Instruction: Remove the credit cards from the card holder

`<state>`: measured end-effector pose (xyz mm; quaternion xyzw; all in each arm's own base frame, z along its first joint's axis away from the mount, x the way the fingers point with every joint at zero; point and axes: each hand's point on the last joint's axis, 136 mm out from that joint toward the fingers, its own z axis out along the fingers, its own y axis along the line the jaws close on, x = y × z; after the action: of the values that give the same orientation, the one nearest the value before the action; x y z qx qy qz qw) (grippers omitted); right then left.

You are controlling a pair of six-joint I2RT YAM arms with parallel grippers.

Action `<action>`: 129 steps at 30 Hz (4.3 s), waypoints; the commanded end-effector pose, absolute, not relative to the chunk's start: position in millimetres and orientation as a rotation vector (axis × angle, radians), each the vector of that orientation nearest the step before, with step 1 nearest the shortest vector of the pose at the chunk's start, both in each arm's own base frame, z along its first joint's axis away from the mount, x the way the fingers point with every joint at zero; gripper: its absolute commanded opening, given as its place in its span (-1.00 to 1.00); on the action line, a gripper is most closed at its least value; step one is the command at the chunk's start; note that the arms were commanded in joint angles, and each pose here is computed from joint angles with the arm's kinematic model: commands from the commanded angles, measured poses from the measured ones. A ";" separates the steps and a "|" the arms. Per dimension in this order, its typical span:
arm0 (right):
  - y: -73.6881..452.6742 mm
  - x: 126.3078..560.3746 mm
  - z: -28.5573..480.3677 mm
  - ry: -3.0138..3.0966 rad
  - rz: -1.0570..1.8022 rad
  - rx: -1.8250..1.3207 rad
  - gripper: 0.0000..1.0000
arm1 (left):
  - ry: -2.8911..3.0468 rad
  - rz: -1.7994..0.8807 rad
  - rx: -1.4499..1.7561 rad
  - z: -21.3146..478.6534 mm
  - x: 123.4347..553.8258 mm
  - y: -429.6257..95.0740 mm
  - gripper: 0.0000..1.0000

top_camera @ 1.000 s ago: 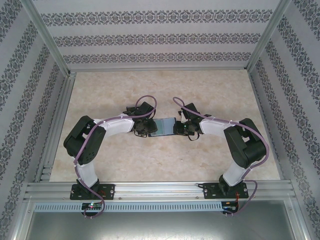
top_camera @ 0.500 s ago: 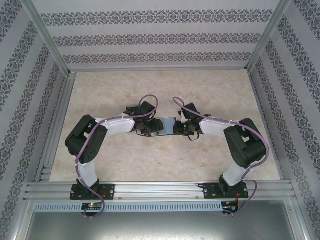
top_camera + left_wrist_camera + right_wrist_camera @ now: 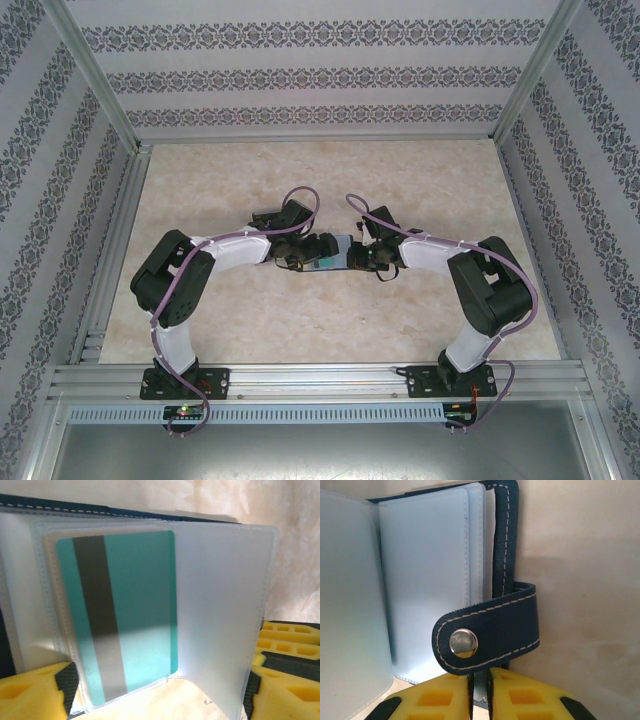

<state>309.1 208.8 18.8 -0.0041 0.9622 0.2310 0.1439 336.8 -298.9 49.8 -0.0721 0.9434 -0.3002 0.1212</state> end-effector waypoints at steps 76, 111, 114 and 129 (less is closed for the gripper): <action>277.9 332.7 32.2 2.745 1.067 0.007 -1.00 | 2.893 -0.501 -0.216 11.6 327.3 -248.4 -0.90; 266.4 338.4 23.3 2.739 1.102 0.099 -0.95 | 2.922 -0.545 -0.230 6.5 327.8 -246.3 -0.97; 255.0 338.7 24.3 2.731 1.089 0.127 -1.00 | 2.919 -0.536 -0.226 8.0 328.9 -245.6 -0.97; 205.2 330.5 72.0 2.613 1.085 0.146 -1.00 | 2.821 -0.626 -0.203 54.0 339.0 -253.4 -0.74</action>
<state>337.5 207.5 58.8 0.0674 0.9134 0.3755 0.1423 338.2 -256.8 29.2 -0.0711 0.9688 -0.2077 0.1150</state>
